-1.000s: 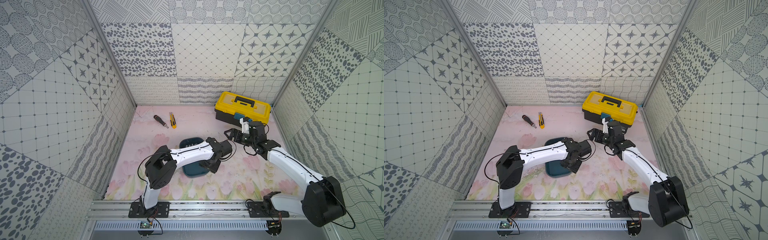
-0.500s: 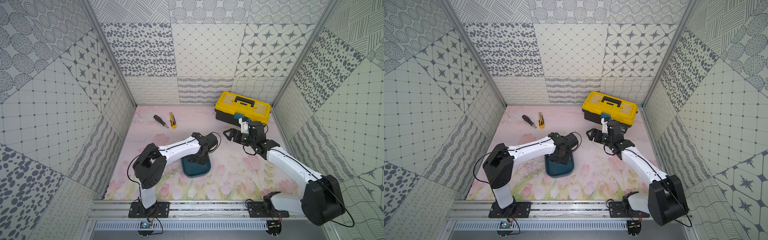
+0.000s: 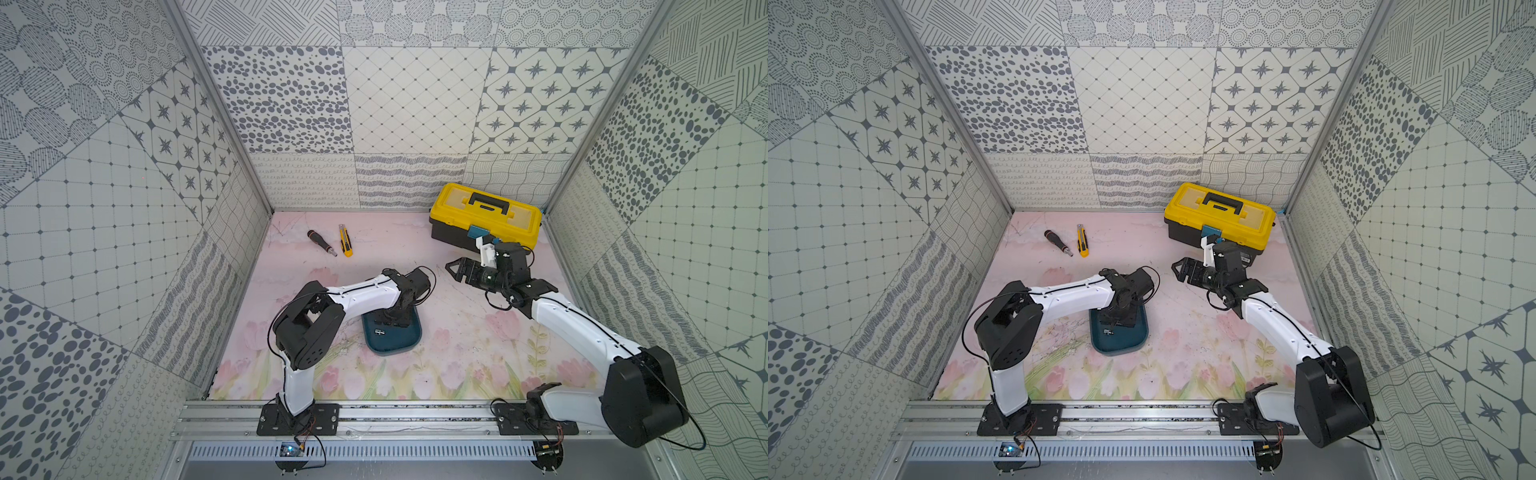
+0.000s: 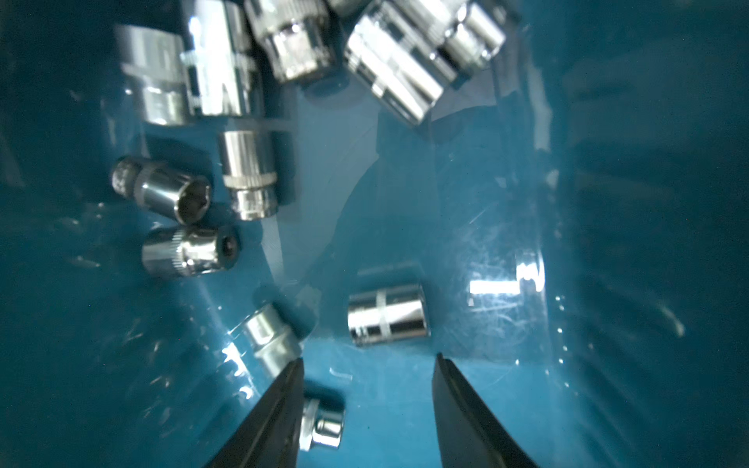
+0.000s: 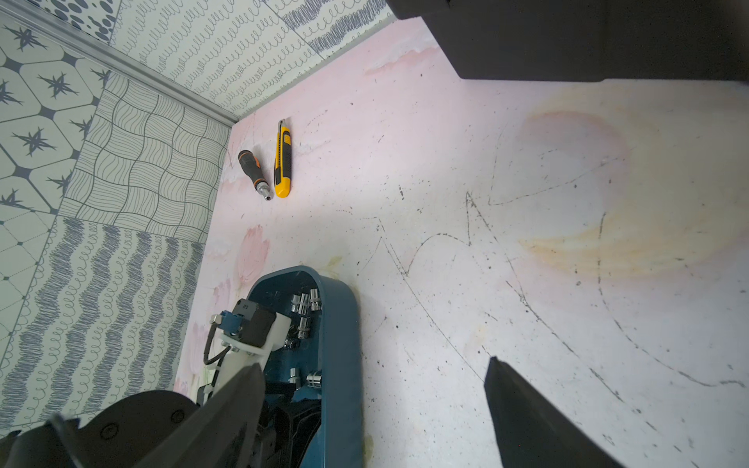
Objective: Take out the socket from the storage box
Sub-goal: Pick up the socket head from the storage box.
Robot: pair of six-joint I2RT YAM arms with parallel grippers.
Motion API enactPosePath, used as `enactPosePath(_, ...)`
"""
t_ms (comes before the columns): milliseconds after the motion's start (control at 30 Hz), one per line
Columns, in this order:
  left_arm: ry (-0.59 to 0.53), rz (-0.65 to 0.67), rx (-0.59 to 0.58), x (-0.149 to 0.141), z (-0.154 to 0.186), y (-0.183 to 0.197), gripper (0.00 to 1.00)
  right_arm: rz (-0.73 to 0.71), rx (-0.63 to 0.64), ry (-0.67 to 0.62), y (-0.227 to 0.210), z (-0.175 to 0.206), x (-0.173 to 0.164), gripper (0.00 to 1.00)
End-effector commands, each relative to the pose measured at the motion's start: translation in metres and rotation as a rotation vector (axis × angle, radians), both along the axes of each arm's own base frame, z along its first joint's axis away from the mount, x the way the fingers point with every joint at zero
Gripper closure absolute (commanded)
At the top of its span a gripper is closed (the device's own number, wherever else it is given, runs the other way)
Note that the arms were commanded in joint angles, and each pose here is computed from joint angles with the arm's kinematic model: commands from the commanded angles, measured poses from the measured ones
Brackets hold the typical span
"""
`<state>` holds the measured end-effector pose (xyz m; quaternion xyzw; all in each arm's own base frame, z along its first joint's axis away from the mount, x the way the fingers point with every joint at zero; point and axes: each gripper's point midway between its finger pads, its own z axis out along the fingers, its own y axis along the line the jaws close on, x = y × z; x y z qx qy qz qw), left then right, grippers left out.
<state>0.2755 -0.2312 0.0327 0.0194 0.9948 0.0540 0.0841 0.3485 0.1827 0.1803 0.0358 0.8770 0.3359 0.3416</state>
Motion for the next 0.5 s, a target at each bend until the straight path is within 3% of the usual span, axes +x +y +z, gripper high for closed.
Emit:
enactPosePath(0,-0.026,0.037,-0.032,0.008,-0.004,-0.003,0.45,0.006,0.016,-0.020,0.004,0.003,0.005,0.09)
enactPosePath(467,-0.072,0.104,-0.064,0.021,-0.005,-0.006,0.45,0.007,0.015,-0.010,0.005,0.000,0.006,0.09)
